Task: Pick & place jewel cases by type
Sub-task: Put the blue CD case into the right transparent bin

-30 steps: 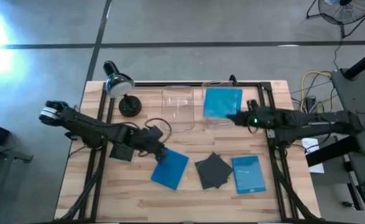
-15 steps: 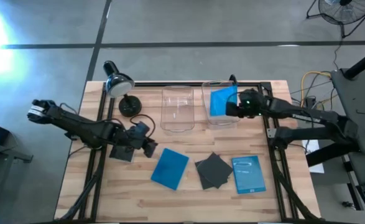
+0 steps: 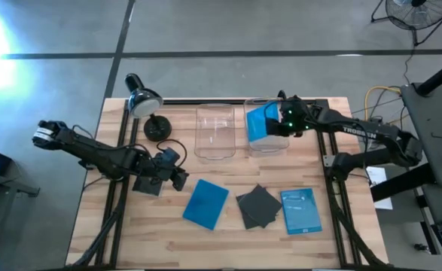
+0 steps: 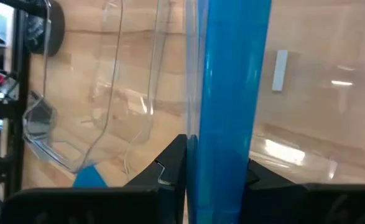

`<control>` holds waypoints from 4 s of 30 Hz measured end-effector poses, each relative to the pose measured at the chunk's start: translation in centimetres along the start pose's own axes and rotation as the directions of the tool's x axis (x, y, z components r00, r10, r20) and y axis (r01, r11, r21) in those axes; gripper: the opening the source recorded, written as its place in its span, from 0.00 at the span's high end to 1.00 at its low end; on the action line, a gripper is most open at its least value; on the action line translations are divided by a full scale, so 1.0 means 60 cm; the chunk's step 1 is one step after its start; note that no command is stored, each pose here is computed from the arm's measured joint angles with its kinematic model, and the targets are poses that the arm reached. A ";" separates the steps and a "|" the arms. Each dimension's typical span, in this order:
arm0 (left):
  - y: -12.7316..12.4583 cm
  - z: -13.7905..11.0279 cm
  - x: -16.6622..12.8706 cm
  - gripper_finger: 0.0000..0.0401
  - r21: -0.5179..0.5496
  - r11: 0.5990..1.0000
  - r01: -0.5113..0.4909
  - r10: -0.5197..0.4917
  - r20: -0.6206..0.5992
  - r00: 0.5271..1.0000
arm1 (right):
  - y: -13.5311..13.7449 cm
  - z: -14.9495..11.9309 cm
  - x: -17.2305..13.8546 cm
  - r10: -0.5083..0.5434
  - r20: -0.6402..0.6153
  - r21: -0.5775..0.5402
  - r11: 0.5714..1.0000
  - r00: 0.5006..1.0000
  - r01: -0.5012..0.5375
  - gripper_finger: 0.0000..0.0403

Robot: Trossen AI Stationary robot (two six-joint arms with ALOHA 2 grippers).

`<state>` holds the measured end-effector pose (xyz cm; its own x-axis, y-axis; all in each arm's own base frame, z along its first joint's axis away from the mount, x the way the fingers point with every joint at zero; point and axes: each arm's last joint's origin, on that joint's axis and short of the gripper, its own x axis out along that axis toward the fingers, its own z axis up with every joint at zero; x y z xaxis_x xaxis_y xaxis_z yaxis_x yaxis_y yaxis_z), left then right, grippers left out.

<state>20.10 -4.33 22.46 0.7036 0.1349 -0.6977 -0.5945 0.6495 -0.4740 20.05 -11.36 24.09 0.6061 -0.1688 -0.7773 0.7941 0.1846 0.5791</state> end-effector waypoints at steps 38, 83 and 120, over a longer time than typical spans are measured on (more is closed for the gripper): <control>-0.001 0.003 -0.001 0.74 0.012 1.000 -0.009 0.008 0.032 0.999 | -0.051 0.000 -0.035 -0.434 -0.036 -0.119 0.896 0.900 0.427 0.50; -0.001 0.002 0.000 0.74 -0.012 1.000 -0.007 0.008 0.029 1.000 | -0.160 -0.049 -0.002 0.090 0.295 0.282 0.943 0.951 -0.176 0.74; -0.001 0.003 0.000 0.74 -0.024 1.000 -0.015 0.016 0.042 0.999 | 0.050 0.157 0.014 -0.162 -0.368 -0.623 0.774 0.915 -0.114 0.93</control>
<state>20.18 -4.24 22.59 0.7097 0.1764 -0.6821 -0.6142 0.6291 -0.4764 23.37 -20.08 27.49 0.4093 0.1722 -0.8960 0.5169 0.7654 0.3833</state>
